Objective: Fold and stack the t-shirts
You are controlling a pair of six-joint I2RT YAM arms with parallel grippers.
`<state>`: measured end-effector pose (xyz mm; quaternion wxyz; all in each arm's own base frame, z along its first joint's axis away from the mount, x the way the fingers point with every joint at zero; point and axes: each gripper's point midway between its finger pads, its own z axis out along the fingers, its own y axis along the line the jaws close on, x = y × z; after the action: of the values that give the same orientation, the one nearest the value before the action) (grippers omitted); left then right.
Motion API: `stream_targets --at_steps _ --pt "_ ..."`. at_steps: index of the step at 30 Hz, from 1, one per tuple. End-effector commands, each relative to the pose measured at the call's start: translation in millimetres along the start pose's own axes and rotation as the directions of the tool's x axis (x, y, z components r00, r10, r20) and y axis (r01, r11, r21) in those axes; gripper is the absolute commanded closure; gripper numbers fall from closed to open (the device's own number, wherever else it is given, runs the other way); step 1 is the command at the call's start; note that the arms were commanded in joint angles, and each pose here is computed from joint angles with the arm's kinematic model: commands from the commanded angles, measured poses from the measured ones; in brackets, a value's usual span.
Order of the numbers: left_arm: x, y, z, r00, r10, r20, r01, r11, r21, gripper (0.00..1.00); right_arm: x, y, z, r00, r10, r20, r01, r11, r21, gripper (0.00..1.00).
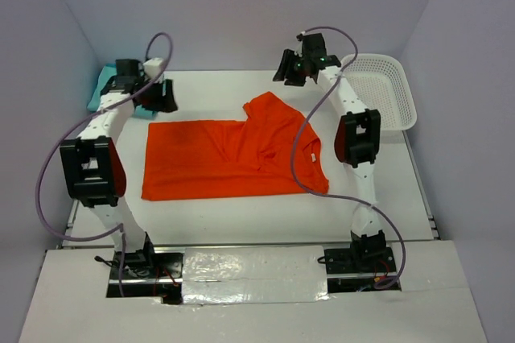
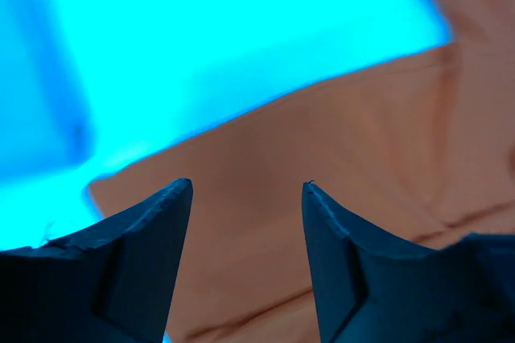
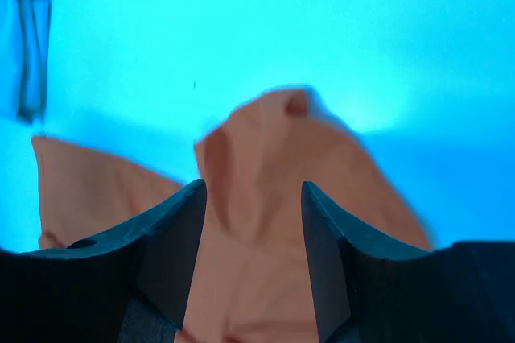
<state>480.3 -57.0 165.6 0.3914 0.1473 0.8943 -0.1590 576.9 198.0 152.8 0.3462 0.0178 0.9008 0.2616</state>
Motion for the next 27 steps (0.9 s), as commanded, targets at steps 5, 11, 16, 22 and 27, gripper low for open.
stream_targets --at_steps 5,11,16,22,27 --pt "75 103 -20 0.971 -0.231 -0.058 0.213 0.951 -0.225 0.27 35 -23 74 0.978 0.200 -0.063 -0.197 0.979 0.047 0.36" --pt "115 131 12 0.931 -0.332 -0.154 0.276 0.913 -0.301 0.26 49 6 97 0.981 0.170 -0.095 -0.173 0.985 -0.020 0.30" --pt "141 144 24 0.904 -0.399 -0.154 0.326 0.875 -0.357 0.26 77 3 105 0.977 0.170 -0.131 -0.167 0.985 0.035 0.32" --pt "142 134 45 0.907 -0.383 -0.174 0.332 0.905 -0.266 0.26 85 -9 111 0.972 0.192 -0.136 -0.184 0.981 0.068 0.41" --pt "145 130 49 0.923 -0.336 -0.186 0.288 0.926 -0.244 0.34 66 -18 104 0.975 0.213 -0.060 -0.206 0.973 0.100 0.73"
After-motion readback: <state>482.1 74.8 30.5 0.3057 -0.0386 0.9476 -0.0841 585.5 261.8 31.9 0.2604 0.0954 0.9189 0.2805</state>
